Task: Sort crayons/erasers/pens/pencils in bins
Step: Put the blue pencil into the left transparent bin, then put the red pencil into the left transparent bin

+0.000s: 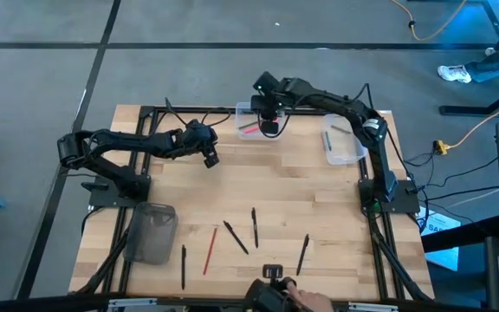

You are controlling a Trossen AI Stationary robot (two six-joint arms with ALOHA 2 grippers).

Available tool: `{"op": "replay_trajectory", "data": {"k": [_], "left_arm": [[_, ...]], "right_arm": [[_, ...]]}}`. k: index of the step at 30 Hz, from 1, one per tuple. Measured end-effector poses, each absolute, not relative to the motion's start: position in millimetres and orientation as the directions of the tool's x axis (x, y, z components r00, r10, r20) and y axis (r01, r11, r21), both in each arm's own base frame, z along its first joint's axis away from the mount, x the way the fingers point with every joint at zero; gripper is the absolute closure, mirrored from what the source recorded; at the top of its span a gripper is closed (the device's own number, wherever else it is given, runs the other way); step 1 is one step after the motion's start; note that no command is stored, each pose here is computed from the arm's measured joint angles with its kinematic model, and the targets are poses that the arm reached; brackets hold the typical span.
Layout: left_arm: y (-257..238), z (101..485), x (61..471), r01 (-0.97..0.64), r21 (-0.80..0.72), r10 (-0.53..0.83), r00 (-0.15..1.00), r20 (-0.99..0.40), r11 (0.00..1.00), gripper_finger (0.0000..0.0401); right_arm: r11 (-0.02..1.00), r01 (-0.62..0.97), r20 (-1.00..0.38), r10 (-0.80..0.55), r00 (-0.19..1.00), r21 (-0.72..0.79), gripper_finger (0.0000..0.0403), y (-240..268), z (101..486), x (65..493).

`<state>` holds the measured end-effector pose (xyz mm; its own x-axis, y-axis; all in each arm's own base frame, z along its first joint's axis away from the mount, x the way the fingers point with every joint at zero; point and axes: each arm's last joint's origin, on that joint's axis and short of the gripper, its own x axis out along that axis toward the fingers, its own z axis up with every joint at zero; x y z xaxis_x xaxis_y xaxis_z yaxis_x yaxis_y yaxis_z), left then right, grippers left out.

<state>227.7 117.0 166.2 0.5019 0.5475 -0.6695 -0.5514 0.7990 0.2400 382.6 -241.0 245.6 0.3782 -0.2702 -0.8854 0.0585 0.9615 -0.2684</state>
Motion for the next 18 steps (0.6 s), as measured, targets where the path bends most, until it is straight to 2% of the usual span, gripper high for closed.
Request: {"op": "replay_trajectory", "data": {"k": [7, 10, 15, 18], "left_arm": [[117, 166, 228, -0.552, 0.239, 0.549, 0.504, -0.667, 0.799, 0.0307], [117, 166, 228, -0.551, 0.239, 0.547, 0.502, -0.670, 0.799, 0.0302], [111, 164, 229, -0.520, 0.246, 0.526, 0.501, -0.687, 0.818, 0.0301], [99, 165, 235, -0.410, 0.223, 0.439, 0.571, -0.694, 0.885, 0.0301]], "right_arm": [[0.954, 0.082, -0.870, -0.296, 0.394, -0.288, 0.0243, -244, 245, 386], [0.936, 0.131, -0.866, -0.353, 0.354, -0.328, 0.0211, -243, 245, 386], [0.946, 0.143, -0.890, -0.322, 0.324, -0.291, 0.0212, -224, 243, 392], [0.962, 0.142, -0.921, -0.266, 0.285, -0.234, 0.0228, -203, 240, 396]]}}
